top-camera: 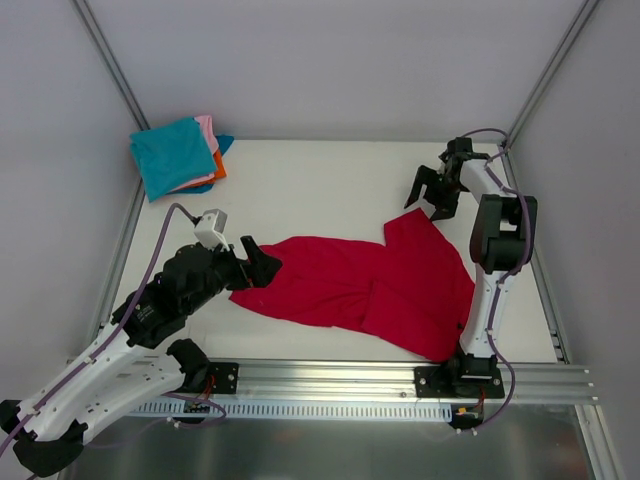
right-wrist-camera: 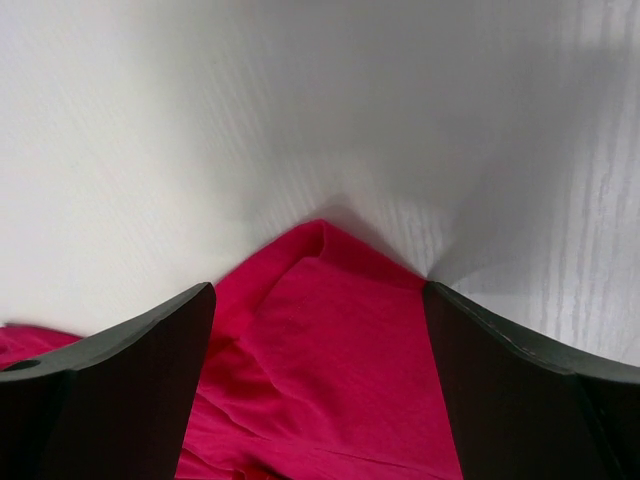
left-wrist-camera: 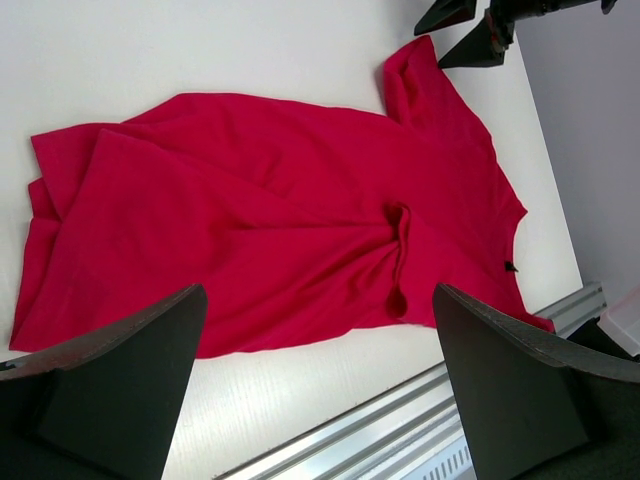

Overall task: Fold and stack the t-shirts
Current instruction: Flatten out the tshirt

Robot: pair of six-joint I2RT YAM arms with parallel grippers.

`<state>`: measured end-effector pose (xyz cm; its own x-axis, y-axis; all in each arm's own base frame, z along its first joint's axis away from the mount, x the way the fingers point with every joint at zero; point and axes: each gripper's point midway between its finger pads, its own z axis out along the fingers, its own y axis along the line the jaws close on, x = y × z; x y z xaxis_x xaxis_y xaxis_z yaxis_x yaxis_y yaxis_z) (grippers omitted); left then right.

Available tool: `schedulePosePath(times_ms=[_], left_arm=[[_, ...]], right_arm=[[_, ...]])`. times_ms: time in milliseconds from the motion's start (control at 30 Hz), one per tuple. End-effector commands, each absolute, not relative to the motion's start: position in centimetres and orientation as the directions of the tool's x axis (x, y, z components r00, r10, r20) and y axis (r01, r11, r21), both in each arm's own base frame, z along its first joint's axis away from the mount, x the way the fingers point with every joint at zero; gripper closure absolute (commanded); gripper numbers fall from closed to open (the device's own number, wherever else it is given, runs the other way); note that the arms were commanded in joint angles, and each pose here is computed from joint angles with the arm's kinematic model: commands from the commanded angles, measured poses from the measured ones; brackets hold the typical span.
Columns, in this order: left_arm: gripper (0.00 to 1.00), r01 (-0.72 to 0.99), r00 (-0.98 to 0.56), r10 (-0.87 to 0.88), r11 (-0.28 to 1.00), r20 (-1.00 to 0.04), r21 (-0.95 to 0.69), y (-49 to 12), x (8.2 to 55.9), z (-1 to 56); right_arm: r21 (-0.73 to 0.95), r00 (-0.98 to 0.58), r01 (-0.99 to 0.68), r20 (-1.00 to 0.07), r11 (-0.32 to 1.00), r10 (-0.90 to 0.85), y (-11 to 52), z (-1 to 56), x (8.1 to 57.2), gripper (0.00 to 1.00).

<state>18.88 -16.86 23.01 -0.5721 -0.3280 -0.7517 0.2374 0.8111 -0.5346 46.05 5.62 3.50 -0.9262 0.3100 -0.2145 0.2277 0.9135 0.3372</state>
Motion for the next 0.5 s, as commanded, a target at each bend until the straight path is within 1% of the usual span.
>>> schedulePosePath(times_ms=[0,233,467], left_arm=[[0.01,0.247,-0.556,-0.329,0.811,-0.763,-0.530,-16.7,19.0,23.8],[0.01,0.244,-0.552,-0.327,0.816,-0.767,-0.524,-16.6,19.1,23.8],[0.01,0.241,-0.551,-0.329,0.817,-0.767,-0.524,-16.5,19.0,23.7]], right_arm=[[0.364,-0.916,0.254,-0.206,0.896,0.343,5.0,3.8,46.8,0.10],[0.368,-0.915,0.271,-0.188,0.890,0.356,4.6,3.3,46.9,0.10],[0.404,-0.888,0.317,-0.192,0.858,0.419,2.8,4.3,47.6,0.10]])
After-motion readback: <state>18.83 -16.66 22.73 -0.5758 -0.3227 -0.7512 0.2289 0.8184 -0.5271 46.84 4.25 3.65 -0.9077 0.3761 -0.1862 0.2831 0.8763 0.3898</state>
